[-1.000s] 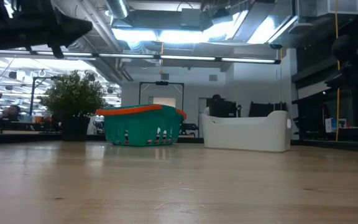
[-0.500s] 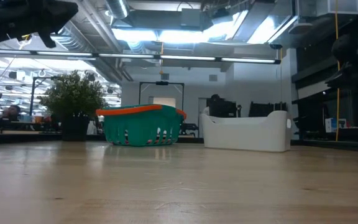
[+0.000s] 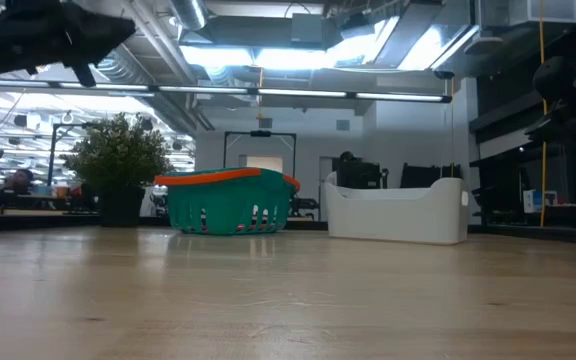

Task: Sort pens & pencils
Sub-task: Return to Home Position

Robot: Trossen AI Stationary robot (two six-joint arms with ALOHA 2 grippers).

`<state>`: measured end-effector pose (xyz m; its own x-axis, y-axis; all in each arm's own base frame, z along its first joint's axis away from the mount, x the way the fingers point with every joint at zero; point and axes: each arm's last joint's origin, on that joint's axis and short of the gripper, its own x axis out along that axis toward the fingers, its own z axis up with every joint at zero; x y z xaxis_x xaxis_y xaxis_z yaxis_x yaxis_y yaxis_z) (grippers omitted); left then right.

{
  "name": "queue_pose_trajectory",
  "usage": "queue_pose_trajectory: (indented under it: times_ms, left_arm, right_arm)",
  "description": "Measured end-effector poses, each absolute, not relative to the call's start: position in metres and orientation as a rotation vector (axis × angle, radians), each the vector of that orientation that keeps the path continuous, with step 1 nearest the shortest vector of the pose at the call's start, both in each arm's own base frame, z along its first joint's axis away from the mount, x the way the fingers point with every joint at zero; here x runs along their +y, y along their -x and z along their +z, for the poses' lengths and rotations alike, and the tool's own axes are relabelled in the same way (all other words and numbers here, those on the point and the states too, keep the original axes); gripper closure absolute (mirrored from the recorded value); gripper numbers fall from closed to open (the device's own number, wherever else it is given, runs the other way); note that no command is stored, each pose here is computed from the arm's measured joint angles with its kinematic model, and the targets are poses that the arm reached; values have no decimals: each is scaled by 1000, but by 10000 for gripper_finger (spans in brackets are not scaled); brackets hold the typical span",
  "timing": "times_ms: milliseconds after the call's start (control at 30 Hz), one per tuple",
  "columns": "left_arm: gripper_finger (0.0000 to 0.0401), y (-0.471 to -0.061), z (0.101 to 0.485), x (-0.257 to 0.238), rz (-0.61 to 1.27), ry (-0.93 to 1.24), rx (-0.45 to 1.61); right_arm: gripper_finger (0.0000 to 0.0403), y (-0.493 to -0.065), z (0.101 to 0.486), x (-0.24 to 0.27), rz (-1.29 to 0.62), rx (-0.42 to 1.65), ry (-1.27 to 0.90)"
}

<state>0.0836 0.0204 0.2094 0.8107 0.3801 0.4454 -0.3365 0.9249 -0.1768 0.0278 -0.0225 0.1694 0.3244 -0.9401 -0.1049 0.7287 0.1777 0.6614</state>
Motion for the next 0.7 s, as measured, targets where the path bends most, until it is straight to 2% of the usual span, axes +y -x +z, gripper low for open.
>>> queue_pose_trajectory:
  times_ms: [333,700]
  left_arm:
    - [360,-94,170,22,402,71,-60]
    - [360,-94,172,22,400,70,-78]
  right_arm:
    - [357,-28,169,-22,-1217,-363,-695]
    - [357,-28,169,-22,-1217,-364,-695]
